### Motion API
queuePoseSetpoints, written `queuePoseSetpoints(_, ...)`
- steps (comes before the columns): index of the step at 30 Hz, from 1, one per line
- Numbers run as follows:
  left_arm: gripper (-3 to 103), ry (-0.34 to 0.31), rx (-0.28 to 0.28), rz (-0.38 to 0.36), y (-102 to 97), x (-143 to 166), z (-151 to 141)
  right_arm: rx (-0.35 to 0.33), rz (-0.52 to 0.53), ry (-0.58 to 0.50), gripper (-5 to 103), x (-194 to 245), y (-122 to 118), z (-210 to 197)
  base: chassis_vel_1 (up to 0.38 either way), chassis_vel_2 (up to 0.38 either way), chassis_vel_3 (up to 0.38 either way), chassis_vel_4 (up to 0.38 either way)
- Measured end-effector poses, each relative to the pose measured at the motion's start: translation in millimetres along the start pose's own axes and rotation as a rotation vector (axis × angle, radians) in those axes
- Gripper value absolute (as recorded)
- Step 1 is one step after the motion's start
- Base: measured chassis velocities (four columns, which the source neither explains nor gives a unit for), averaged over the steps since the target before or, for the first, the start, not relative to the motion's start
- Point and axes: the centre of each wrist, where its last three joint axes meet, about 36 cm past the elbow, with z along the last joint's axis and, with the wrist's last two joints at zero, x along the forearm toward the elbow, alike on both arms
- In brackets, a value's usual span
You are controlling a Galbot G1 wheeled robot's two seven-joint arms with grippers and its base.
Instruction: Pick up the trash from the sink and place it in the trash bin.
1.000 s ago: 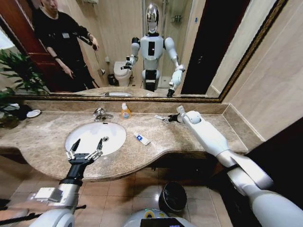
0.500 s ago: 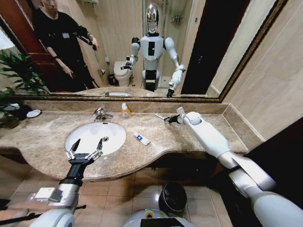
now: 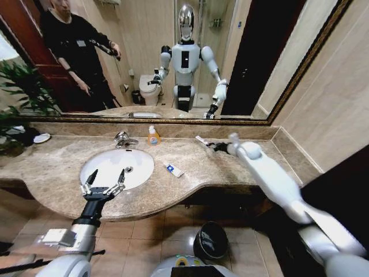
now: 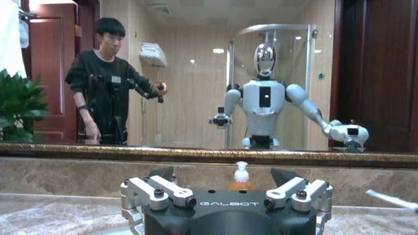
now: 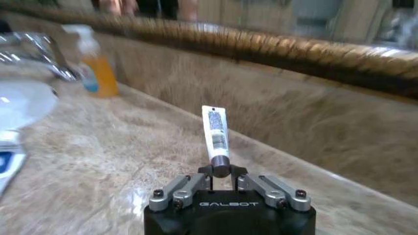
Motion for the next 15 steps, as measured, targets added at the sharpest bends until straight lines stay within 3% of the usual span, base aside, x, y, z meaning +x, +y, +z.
queuePoseSetpoints(1,100,0.000,0.000,0.000,0.0,0.0,0.0,0.000,0.000,0.000,17,0.0,0.0,0.0,0.000,0.000,0.000,0.000)
queuePoseSetpoints(3,100,0.000,0.000,0.000,0.0,0.0,0.0,0.034,-0.044,-0.121,17,33.1,-8.7,27.7,0.000,0.000,0.000,0.000)
queuePoseSetpoints(5,100,0.000,0.000,-0.001,0.0,0.0,0.0,0.039,-0.072,-0.143,17,43.5,-11.5,34.0,0.000,0.000,0.000,0.000)
queuePoseSetpoints(8,100,0.000,0.000,-0.001,0.0,0.0,0.0,0.078,-0.247,-0.241,17,93.4,-32.0,63.9,0.000,0.000,0.000,0.000)
queuePoseSetpoints(15,100,0.000,0.000,-0.001,0.0,0.0,0.0,0.108,-0.384,-0.282,17,166.6,-52.5,106.4,0.000,0.000,0.000,0.000)
